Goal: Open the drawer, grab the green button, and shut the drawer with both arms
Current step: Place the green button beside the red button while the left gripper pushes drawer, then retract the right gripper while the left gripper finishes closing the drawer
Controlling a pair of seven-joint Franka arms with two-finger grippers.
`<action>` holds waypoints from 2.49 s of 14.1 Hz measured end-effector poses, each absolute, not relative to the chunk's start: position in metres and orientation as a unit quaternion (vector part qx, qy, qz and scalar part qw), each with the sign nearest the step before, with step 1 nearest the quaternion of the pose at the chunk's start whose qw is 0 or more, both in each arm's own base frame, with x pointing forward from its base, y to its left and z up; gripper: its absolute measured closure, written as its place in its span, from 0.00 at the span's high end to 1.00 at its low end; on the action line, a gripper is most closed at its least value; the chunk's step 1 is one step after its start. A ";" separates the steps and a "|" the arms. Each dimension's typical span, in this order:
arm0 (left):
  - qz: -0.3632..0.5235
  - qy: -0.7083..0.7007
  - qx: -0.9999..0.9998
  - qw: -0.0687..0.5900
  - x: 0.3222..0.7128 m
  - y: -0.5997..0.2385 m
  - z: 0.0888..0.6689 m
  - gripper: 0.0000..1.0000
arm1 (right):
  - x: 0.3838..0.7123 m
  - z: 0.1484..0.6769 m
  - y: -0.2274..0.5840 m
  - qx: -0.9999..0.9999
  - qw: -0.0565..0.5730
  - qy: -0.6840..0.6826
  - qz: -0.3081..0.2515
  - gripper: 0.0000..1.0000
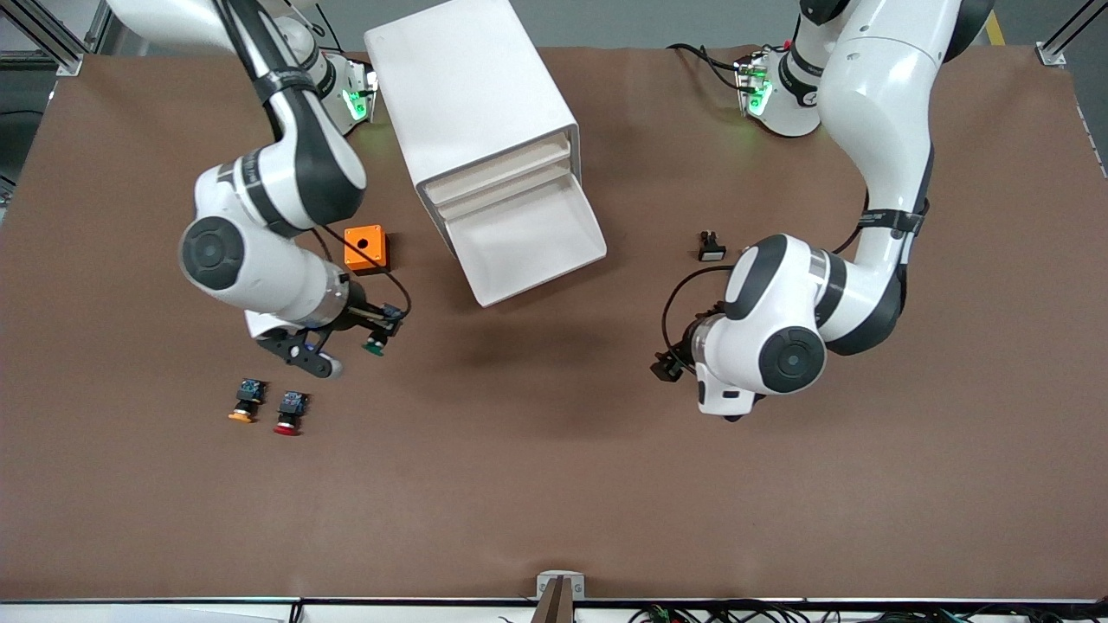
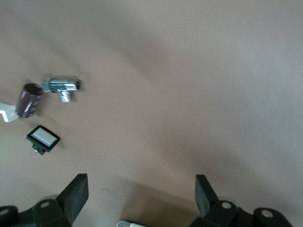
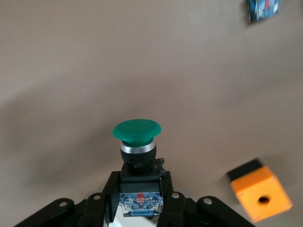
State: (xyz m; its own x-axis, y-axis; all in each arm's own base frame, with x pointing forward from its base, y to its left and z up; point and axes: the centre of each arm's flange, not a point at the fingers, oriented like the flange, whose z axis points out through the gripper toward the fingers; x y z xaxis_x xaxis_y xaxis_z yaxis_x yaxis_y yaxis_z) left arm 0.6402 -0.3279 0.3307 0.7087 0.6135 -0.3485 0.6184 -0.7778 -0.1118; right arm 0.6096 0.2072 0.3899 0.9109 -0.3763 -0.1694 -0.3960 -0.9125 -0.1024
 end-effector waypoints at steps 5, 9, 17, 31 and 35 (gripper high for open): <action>-0.162 0.245 0.954 0.057 0.619 -0.388 0.325 1.00 | 0.652 0.341 0.133 -0.991 0.060 0.117 0.035 0.39; -0.146 0.193 0.968 0.061 0.577 -0.459 0.301 1.00 | 0.669 0.271 0.117 -0.994 0.058 0.094 0.020 0.39; -0.139 0.144 0.979 0.039 0.508 -0.510 0.220 1.00 | 0.686 0.210 0.085 -0.996 0.054 0.073 0.015 0.39; -0.209 0.102 0.972 0.039 0.400 -0.583 0.201 1.00 | 0.706 0.315 0.049 -0.996 0.062 0.051 -0.035 1.00; -0.230 0.107 0.966 0.044 0.381 -0.595 0.197 1.00 | 0.694 0.393 0.006 -0.997 0.049 0.025 -0.049 1.00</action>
State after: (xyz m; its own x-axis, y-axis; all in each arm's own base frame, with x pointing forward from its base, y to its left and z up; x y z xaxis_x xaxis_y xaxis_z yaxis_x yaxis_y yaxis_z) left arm 0.3806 -0.5955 0.1973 0.8709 0.1866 -0.4547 0.2269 -0.9733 0.0351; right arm 0.6936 0.0061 0.3929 0.9940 -0.0540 0.0955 -0.0444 -0.9940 -0.0998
